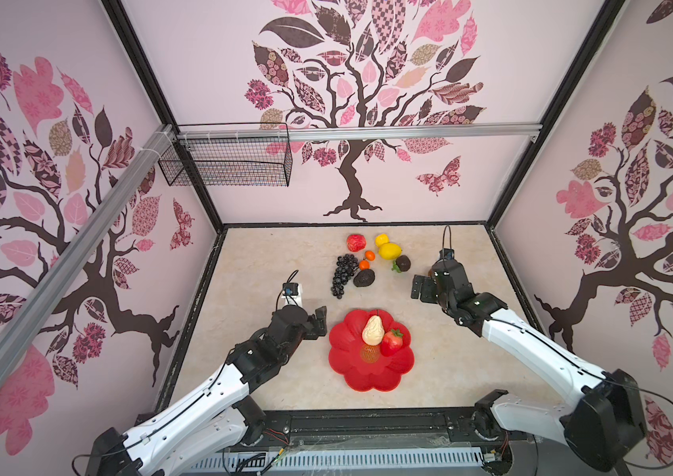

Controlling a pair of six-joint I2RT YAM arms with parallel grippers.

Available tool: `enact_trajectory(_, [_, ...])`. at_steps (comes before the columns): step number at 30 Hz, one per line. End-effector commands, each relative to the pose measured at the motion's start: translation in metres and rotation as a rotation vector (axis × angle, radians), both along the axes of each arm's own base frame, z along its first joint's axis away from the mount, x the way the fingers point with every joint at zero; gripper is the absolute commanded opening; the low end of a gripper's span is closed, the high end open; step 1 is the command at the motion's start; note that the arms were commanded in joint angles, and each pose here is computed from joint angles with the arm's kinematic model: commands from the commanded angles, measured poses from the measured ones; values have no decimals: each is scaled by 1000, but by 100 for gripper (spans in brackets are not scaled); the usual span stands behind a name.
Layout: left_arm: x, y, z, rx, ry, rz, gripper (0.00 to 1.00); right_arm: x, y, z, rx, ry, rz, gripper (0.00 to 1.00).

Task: Arrange fruit in a fruit bowl
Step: Pick up the fruit from the top-center of the table.

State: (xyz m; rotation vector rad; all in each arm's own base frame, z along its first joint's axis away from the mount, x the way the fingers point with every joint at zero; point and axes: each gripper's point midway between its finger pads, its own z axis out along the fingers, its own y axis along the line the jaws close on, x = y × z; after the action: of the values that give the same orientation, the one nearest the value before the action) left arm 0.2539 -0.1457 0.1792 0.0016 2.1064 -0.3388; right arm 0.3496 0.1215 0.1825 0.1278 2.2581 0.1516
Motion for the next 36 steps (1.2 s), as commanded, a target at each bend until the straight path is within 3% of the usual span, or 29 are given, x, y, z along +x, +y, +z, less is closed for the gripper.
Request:
enact_trajectory(1, [-7, 15, -20, 25, 5, 34, 90, 19, 18, -1, -7, 34, 49, 100])
enact_trajectory(6, [-16, 25, -36, 49, 3, 32, 90, 40, 40, -16, 78, 95, 39, 100])
enact_trajectory(14, [-14, 26, -28, 51, -13, 36, 91, 75, 89, -60, 234, 216, -3, 100])
enact_trajectory(23, [-16, 23, -28, 30, -15, 20, 91, 100, 123, -90, 298, 223, -126, 100])
enact_trajectory(36, [-15, 21, -30, 36, 6, 18, 91, 120, 142, -115, 230, 244, -182, 100])
